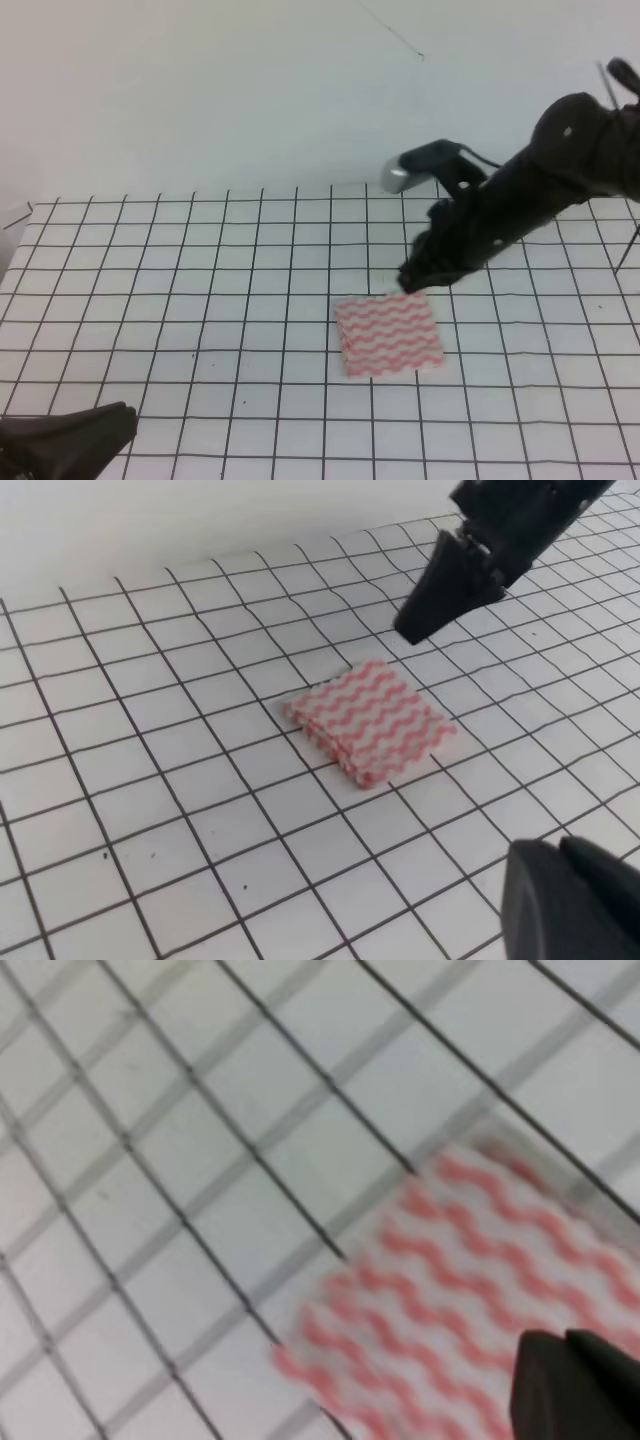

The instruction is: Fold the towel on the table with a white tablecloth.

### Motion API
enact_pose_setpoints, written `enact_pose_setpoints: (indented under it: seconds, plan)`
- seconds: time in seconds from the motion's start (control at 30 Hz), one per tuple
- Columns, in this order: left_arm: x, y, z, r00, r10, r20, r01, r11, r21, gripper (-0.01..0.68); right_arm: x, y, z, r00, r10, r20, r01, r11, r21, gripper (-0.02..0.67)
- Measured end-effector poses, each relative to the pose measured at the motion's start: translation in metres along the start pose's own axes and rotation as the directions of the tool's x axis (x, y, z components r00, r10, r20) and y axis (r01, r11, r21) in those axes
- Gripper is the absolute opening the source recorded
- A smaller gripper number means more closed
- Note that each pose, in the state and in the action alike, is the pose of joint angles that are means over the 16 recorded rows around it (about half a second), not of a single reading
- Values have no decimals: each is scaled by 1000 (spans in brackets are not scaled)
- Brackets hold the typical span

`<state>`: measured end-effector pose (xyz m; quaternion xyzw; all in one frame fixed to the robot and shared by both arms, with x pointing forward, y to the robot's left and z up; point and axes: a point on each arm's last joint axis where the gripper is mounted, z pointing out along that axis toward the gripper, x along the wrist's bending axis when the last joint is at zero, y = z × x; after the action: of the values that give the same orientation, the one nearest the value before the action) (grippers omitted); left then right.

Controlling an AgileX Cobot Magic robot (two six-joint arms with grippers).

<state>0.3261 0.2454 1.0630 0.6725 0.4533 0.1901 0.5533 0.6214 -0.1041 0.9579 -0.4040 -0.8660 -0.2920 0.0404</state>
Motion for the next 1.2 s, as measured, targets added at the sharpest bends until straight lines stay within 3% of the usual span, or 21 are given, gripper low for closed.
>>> enact_pose_setpoints:
  seconds: [0.27, 0.6, 0.93, 1.2]
  plan:
    - [0, 0, 0, 1000, 0, -1, 0, 1000, -1, -1, -22, -10, -10, 991, 88, 104, -94, 994, 59, 117]
    - [0, 0, 0, 1000, 1, 0, -1, 1000, 0, -1, -38, -19, 14, 979, 182, 96, -189, 979, 74, 212]
    - [0, 0, 0, 1000, 2, 0, -2, 1000, 0, -1, -41, -22, 27, 971, 230, 69, -235, 970, 70, 208]
    - [0, 0, 0, 1000, 2, 0, -2, 1000, 0, -1, -40, -24, 29, 966, 255, 46, -258, 962, 84, 121]
